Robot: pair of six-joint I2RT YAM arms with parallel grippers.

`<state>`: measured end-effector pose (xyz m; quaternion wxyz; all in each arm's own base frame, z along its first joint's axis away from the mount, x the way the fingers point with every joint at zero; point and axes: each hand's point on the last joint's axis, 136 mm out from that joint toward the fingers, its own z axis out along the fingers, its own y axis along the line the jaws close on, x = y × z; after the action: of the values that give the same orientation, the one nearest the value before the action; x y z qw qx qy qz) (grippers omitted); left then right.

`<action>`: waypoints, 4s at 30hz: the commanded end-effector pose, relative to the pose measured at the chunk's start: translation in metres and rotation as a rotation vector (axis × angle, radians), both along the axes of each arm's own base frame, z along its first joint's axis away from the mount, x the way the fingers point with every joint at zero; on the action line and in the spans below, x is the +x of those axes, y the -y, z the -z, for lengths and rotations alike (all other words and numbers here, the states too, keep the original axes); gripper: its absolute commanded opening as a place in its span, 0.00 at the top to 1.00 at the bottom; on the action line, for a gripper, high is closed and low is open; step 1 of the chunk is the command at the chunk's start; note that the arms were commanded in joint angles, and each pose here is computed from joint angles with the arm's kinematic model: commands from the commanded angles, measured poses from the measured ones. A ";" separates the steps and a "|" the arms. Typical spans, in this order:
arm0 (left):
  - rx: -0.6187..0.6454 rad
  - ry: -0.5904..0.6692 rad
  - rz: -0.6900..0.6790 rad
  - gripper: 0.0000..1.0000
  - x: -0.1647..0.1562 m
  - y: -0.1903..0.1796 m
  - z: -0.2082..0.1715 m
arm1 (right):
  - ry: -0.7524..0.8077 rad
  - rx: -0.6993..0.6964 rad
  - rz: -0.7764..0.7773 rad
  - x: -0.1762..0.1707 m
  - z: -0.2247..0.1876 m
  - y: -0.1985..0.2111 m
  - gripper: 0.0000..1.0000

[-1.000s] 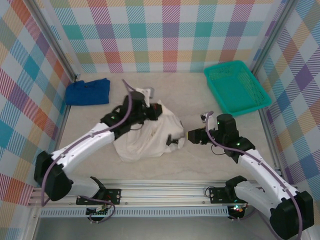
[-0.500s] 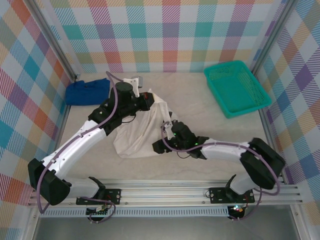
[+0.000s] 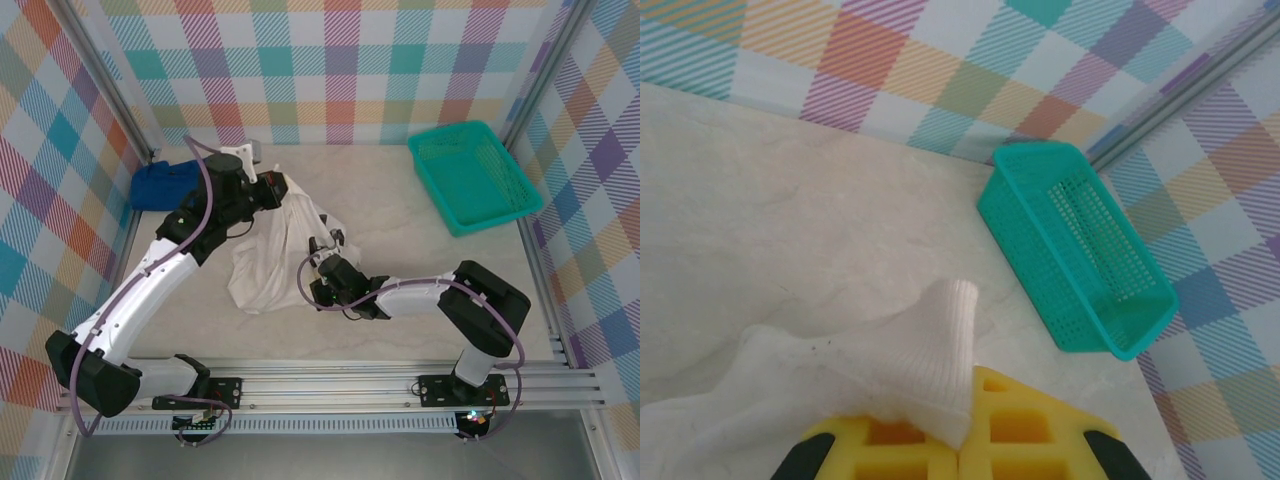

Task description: Fold the inside-out t-shirt

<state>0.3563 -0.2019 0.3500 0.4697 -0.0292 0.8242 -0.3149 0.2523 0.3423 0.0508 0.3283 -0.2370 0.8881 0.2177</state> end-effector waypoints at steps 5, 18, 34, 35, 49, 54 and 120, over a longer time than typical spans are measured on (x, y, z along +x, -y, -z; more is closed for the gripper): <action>-0.015 0.162 -0.048 1.00 -0.003 -0.025 -0.065 | 0.214 0.026 0.022 0.031 -0.106 0.049 1.00; 0.022 0.410 -0.193 1.00 -0.039 -0.075 -0.161 | 0.644 0.040 0.178 0.064 -0.367 0.195 1.00; -0.114 -0.028 -0.043 1.00 -0.015 -0.041 0.022 | 0.321 -0.140 0.338 0.142 -0.264 0.219 1.00; -0.116 -0.083 -0.052 1.00 -0.017 -0.042 0.047 | 0.258 -0.145 0.331 0.147 -0.240 0.214 0.97; -0.074 -0.280 -0.077 1.00 -0.046 -0.052 0.150 | 0.223 -0.055 -0.330 0.043 -0.114 0.037 0.41; -0.073 -0.264 -0.071 1.00 -0.046 -0.051 0.143 | 0.292 -0.112 -0.353 0.067 -0.096 0.013 0.39; 0.306 0.091 0.597 0.85 -0.108 0.120 0.157 | -0.418 0.626 -0.432 -0.015 -0.186 0.058 1.00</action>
<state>0.2465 -0.3124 0.1765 0.3765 0.2923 0.8275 -0.2969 0.2417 0.2860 0.2271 0.1352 -0.2427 0.7709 0.5731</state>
